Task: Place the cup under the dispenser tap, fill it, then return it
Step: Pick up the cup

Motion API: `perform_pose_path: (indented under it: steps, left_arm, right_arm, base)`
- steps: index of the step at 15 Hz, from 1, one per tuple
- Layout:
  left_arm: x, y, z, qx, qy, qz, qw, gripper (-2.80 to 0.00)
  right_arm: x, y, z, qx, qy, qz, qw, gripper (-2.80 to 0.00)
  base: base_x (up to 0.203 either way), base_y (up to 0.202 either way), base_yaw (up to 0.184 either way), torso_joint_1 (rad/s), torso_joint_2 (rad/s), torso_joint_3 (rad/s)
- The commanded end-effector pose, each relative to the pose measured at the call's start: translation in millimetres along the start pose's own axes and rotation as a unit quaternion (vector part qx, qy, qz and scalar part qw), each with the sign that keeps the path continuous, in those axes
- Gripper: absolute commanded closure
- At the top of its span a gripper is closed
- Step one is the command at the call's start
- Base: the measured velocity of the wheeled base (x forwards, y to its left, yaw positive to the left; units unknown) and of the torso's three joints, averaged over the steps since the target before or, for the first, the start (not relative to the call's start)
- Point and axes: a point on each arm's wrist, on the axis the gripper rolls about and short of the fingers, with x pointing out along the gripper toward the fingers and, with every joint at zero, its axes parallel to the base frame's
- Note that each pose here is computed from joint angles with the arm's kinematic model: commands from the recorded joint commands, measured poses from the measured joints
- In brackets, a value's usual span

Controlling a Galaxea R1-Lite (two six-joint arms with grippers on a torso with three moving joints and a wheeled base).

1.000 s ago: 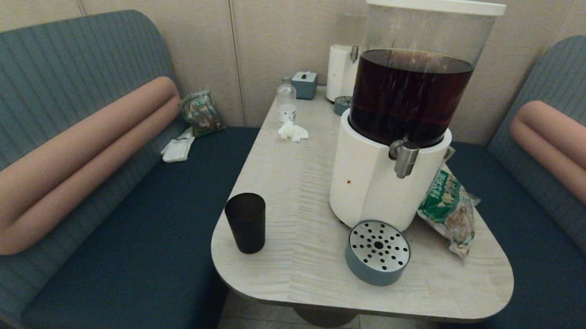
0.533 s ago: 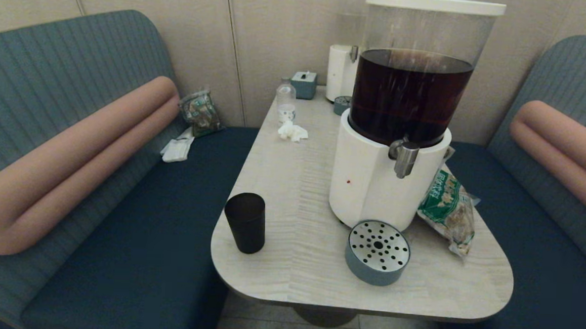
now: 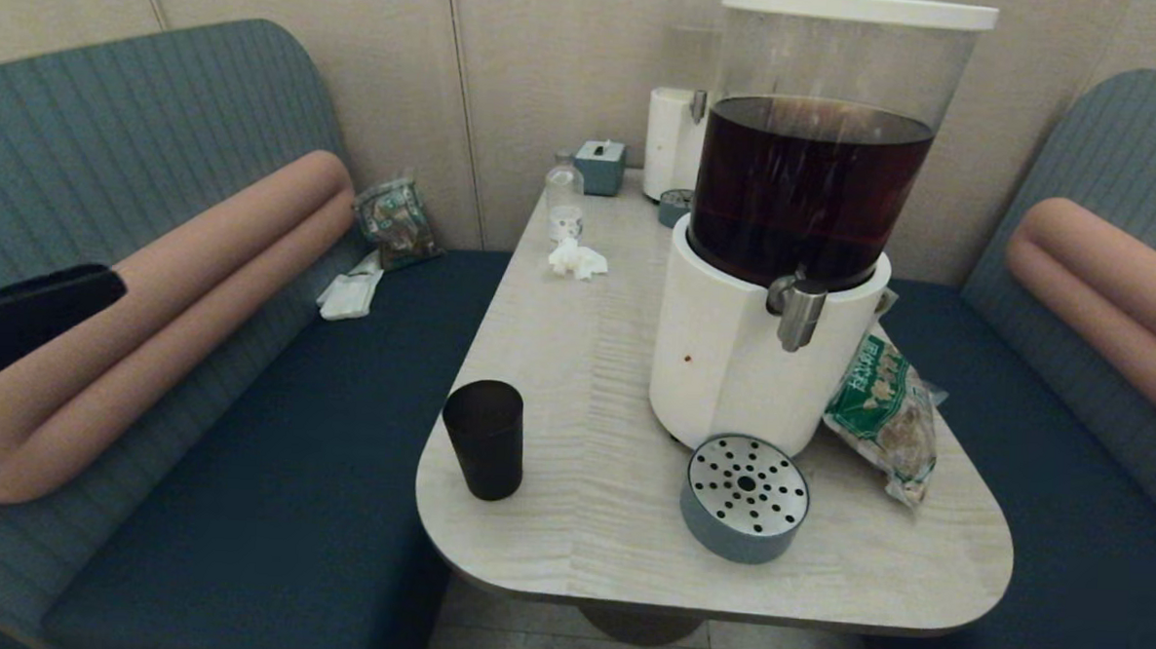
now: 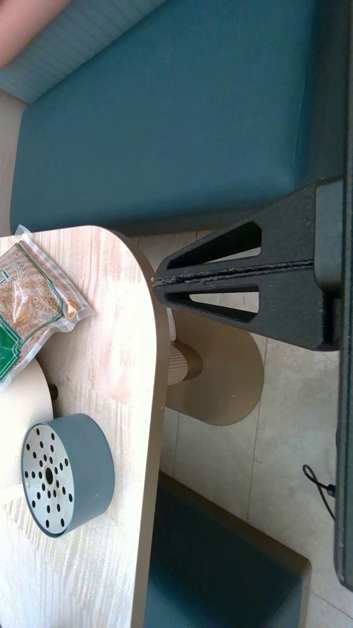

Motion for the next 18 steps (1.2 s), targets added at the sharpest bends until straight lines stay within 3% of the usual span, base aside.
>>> perform_pose_path:
  steps: [1,4,5,6,8,11,15,18]
  left_arm:
    - [45.3,28.6,-12.5,0.012,0.014,0.006,0.9998,0.0]
    - [73.4,66.2,-20.8,0.06,-0.016,0.002,0.9981,0.0]
    - [78.9,73.7,-24.6,0.073,-0.025,-0.011,0.997,-2.8]
    - [80.1,76.3,-27.9,0.078,-0.027,-0.038,0.9959,-2.8]
    - [76.6,76.4,-43.7,0.065,0.007,-0.101,0.9928,-2.8]
    - [70.8,77.8,-67.4,0.04,0.056,-0.179,0.9815,-2.8]
    - [84.3,100.9,-95.3,0.041,0.09,-0.167,0.9809,-2.8]
    - [105.2,137.3,-137.0,0.053,0.105,-0.162,0.9797,-2.8]
  right_arm:
    - [0.2,0.0,0.1,0.0,0.001,0.0,1.0,0.0]
    - [0.2,0.0,0.1,0.0,0.001,0.0,1.0,0.0]
    - [0.2,0.0,0.1,0.0,0.001,0.0,1.0,0.0]
    - [0.2,0.0,0.1,0.0,0.001,0.0,1.0,0.0]
    - [0.2,0.0,0.1,-0.001,0.001,0.0,1.0,0.0]
    - [0.2,0.0,0.1,-0.001,0.001,0.0,1.0,0.0]
    - [0.2,0.0,0.2,-0.004,0.0,0.0,1.0,0.0]
    - [0.3,0.0,0.3,-0.004,0.001,0.0,1.0,0.0]
  base:
    - [0.0,0.0,0.0,0.0,0.0,0.0]
    - [0.0,0.0,0.0,0.0,0.0,0.0]
    - [0.0,0.0,0.0,0.0,0.0,0.0]
    - [0.0,0.0,0.0,0.0,0.0,0.0]
    - [0.0,0.0,0.0,0.0,0.0,0.0]
    - [0.0,0.0,0.0,0.0,0.0,0.0]
    - [0.0,0.0,0.0,0.0,0.0,0.0]
    - [0.0,0.0,0.0,0.0,0.0,0.0]
